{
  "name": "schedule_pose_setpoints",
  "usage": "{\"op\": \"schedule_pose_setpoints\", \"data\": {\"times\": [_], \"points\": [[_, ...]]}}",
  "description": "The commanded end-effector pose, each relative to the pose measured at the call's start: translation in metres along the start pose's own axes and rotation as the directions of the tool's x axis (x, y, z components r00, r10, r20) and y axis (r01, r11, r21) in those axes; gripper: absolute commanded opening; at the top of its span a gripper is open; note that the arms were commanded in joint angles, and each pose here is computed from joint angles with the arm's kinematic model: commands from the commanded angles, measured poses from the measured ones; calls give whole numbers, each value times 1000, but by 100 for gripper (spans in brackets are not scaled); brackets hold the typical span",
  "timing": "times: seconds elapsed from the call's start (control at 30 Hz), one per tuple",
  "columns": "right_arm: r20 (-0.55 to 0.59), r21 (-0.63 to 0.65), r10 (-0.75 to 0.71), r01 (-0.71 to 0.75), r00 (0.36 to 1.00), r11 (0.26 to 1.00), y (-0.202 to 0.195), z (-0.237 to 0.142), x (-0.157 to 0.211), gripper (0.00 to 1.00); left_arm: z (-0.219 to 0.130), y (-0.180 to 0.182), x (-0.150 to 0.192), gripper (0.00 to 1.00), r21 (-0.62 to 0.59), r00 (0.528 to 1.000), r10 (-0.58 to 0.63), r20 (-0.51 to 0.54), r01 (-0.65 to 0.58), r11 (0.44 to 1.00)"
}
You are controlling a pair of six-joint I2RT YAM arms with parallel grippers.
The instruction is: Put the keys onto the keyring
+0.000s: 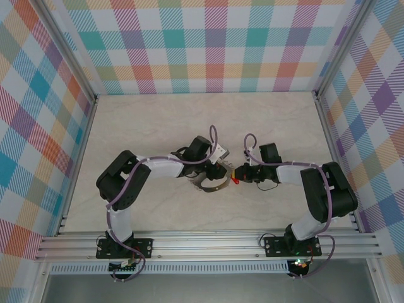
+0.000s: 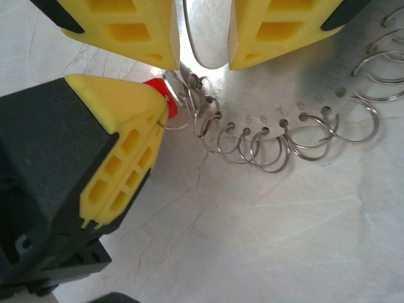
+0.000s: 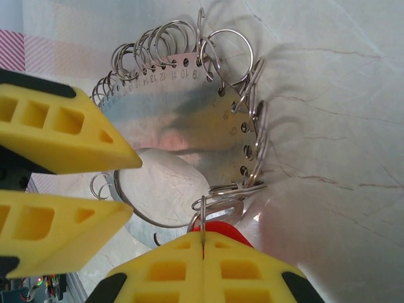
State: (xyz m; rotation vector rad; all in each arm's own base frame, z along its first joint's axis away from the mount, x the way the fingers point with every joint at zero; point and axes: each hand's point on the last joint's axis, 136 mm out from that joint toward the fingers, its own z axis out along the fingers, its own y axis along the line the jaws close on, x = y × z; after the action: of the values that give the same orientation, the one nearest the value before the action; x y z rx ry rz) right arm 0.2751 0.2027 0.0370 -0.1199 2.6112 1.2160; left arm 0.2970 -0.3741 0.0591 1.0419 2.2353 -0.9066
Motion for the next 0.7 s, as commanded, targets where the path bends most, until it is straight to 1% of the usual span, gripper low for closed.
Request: {"op": "schedule_pose_setpoints", "data": {"times": [0.0, 0.3, 0.67], "points": [[8, -12, -1, 1, 1000, 1000, -2, 3, -2, 0, 8, -11, 3, 27, 34, 999, 45, -30, -44, 998], [7, -11, 1, -1, 1000, 1000, -3, 2, -1, 0, 20, -12, 10, 28, 37, 997, 48, -55, -46, 998], [7, -12, 0, 0, 1000, 1000, -3, 2, 0, 0, 27, -16, 6, 29, 59, 998, 46, -49, -43, 997]]}}
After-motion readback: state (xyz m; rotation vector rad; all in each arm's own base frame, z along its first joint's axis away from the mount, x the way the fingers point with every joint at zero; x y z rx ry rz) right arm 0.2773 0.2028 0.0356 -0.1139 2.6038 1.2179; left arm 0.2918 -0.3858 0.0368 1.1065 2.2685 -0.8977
